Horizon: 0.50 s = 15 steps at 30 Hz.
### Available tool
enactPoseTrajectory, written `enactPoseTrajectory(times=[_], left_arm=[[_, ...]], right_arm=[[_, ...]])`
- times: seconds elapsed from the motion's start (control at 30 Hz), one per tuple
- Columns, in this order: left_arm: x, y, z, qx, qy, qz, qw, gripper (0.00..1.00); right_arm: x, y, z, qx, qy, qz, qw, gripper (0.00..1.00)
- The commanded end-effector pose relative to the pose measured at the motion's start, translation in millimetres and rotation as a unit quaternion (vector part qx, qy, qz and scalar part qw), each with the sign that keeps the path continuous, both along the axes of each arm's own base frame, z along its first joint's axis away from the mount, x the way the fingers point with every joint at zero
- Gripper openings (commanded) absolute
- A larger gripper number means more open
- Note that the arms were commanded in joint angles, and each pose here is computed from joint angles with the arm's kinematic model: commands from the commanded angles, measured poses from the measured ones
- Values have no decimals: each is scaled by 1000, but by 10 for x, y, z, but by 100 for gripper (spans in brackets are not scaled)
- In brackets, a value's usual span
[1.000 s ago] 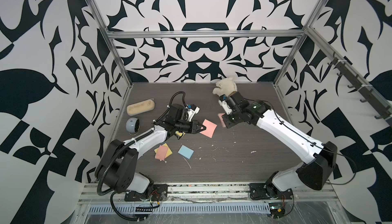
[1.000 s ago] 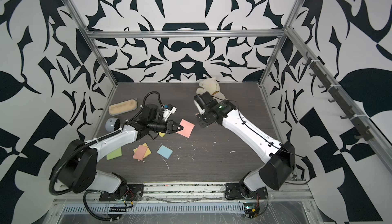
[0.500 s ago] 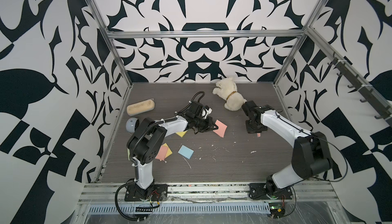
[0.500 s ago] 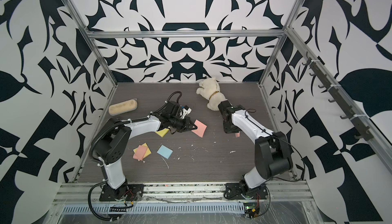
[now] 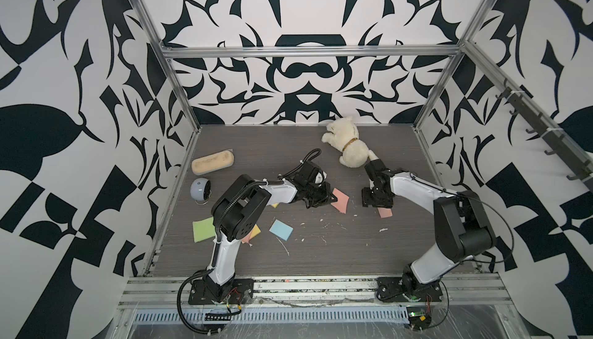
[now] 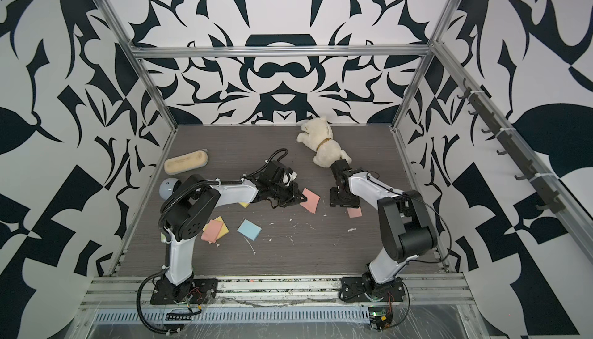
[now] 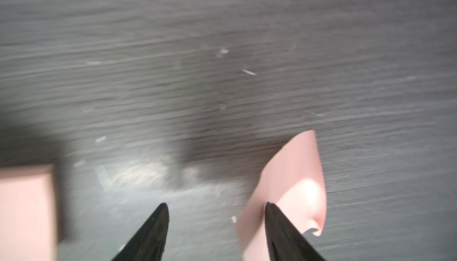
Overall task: Tear off pages from different memo pads
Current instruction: Place the memo pad at the center of the board.
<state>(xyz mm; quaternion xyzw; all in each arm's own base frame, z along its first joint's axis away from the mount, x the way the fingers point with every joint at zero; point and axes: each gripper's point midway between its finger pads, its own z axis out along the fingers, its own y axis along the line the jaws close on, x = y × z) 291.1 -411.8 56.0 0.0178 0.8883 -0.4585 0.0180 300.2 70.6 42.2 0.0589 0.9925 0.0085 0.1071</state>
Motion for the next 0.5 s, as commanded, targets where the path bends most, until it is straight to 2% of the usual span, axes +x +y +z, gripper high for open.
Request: enactPoseTrajectory(times=[0.0, 0.3, 0.47], left_arm=[[91, -81, -71, -11, 4, 23, 1000, 0], [392, -297, -410, -38, 43, 98, 994, 0], [494, -423, -577, -22, 52, 93, 994, 1]], right_arm=[[98, 128, 372, 58, -50, -5, 997, 67], [84, -18, 792, 37, -106, -17, 993, 65], [50, 1, 850, 49, -116, -20, 992, 63]])
